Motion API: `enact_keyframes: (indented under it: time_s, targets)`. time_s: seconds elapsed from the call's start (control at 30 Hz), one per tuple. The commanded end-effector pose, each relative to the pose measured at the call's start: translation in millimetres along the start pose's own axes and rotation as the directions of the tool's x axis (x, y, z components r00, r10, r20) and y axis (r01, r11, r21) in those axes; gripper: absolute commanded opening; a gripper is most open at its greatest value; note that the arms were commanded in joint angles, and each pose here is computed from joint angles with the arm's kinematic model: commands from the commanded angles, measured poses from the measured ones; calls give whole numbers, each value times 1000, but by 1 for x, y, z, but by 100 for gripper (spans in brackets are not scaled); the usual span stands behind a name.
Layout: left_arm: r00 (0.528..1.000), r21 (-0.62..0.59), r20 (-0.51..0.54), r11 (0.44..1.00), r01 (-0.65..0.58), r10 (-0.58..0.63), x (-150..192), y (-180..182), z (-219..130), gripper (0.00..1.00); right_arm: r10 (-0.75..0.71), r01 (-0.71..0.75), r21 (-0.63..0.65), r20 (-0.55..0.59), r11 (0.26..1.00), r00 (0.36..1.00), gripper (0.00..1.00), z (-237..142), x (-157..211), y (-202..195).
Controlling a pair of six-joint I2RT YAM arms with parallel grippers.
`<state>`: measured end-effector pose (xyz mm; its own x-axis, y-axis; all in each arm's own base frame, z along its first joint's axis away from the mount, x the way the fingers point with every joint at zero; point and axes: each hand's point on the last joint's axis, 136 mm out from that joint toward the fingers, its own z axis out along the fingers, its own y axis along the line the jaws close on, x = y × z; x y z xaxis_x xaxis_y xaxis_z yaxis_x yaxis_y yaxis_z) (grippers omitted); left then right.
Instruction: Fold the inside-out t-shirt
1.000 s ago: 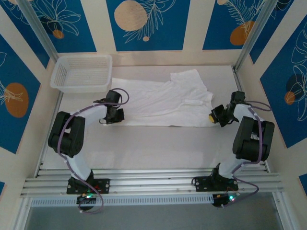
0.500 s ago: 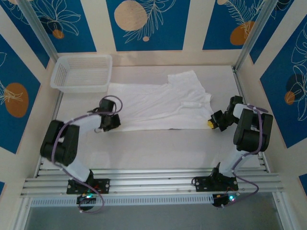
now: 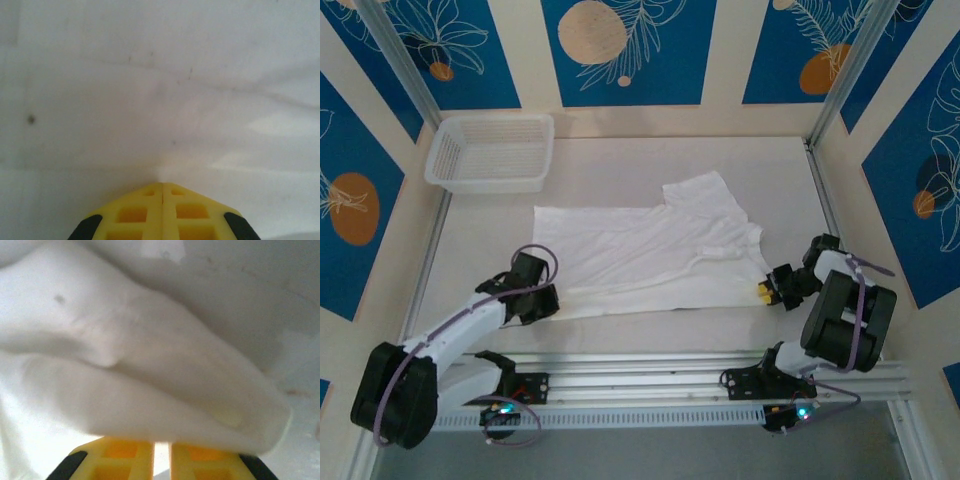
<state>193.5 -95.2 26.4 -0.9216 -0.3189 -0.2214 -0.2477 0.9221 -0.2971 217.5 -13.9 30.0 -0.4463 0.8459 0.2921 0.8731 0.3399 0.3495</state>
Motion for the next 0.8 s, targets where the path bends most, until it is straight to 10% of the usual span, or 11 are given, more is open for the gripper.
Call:
enact_keyframes:
  time_s: [0.0, 0.13, 0.3, 0.77]
  targets:
    - [999, -36, 31, 999, -38, 39, -8, -3, -19, 11, -168, 176, -88, 98, 980, 981, 21, -39, 4, 49]
    - [965, 13, 228, 990, -139, 133, -62, -39, -58, 49, -432, 484, -99, 323, 870, 842, 39, -86, 2, 131]
    - [896, 8, 379, 968, -251, 230, -113, -75, -85, 56, -684, 730, 79, 430, 679, 589, 42, -86, -23, 219]
    - [883, -56, 371, 956, -287, 286, -154, -76, -80, 68, -809, 765, 270, 125, 585, 575, 52, 29, -98, 253]
